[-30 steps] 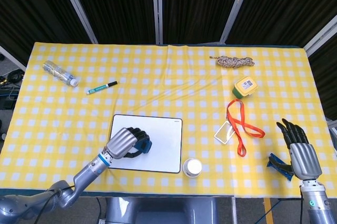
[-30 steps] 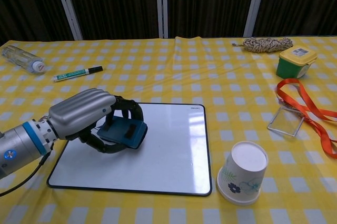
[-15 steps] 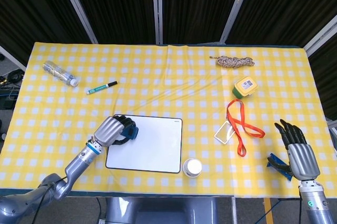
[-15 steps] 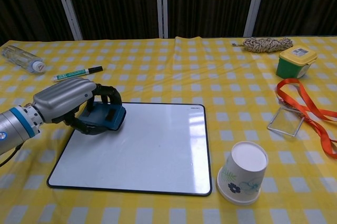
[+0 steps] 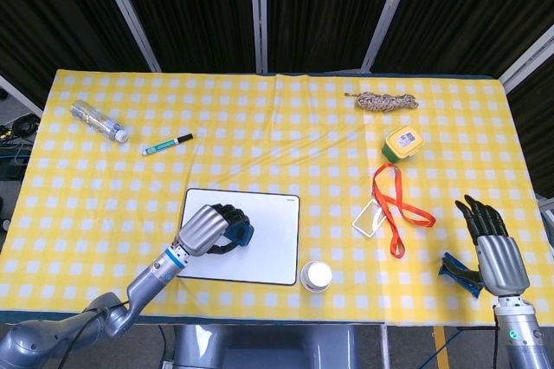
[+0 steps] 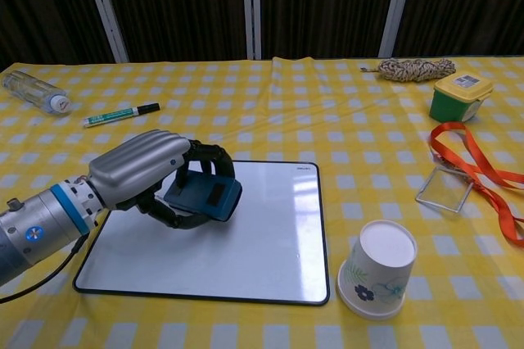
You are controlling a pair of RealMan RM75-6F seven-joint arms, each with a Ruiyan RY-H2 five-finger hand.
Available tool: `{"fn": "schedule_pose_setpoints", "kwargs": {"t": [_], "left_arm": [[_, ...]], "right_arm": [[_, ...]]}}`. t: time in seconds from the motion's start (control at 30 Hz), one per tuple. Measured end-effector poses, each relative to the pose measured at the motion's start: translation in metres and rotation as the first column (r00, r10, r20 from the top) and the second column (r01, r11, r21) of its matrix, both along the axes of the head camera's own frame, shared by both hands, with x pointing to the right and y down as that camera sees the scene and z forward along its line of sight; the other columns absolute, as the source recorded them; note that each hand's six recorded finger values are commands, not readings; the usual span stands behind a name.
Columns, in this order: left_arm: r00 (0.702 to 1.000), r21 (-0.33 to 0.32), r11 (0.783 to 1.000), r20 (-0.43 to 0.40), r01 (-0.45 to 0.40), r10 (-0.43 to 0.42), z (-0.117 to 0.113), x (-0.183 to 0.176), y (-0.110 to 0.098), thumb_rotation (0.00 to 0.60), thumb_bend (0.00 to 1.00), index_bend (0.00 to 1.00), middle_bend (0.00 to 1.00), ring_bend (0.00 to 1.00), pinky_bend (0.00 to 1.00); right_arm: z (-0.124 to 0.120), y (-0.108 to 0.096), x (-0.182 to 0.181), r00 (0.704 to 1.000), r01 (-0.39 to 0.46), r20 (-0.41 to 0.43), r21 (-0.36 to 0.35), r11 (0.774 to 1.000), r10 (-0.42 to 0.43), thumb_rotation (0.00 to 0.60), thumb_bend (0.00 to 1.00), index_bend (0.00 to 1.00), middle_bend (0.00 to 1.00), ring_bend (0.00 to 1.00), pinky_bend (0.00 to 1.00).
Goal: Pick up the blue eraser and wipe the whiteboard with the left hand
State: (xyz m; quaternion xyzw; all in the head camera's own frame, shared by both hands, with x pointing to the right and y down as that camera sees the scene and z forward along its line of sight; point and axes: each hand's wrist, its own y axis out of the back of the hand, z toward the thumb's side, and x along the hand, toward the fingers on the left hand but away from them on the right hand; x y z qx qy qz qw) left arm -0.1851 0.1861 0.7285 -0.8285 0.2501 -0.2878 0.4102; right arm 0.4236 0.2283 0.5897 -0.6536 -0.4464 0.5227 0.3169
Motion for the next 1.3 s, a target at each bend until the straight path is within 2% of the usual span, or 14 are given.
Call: {"fn": "schedule_pose_setpoints", "kwargs": {"t": [0.2,0.57,0.73,0.93,1.3], "left_arm": [[1.000,0.001,1.000,0.016,0.008,-0.008,0.002,-0.002,-0.004,0.600,0.62,0.80,0.61,0.57,0.53],[0.994,0.022,0.998,0.090,0.057,-0.059,0.014,-0.040,-0.022,0.600,0.62,0.80,0.61,0.57,0.53],[0.994,0.029,0.997,0.084,0.071,-0.074,0.014,-0.047,-0.026,0.600,0.62,0.80,0.61,0.57,0.53],[0.998,0.015,0.998,0.017,0.058,-0.059,0.011,-0.028,-0.018,0.600,0.62,0.80,0.61,0.57,0.53],[1.000,-0.016,1.000,-0.030,0.004,-0.004,0.012,0.002,0.008,0.600,0.62,0.80,0.61,0.57,0.53]], "right_arm": [[0.000,0.000,0.001,1.000,-0.002,0.001,0.000,1.000,0.002,0.600,0.06,0.02,0.00,0.00,0.00],[0.002,0.002,-0.003,1.000,0.010,0.001,-0.005,1.000,-0.010,0.600,0.06,0.02,0.00,0.00,0.00],[0.002,0.002,-0.004,1.000,0.012,0.002,-0.005,1.000,-0.012,0.600,0.06,0.02,0.00,0.00,0.00],[0.002,0.002,-0.003,1.000,0.009,0.001,-0.004,1.000,-0.009,0.600,0.06,0.02,0.00,0.00,0.00],[-0.001,0.001,-0.001,1.000,0.003,0.007,0.004,1.000,-0.003,0.600,0.07,0.02,0.00,0.00,0.00]]}}
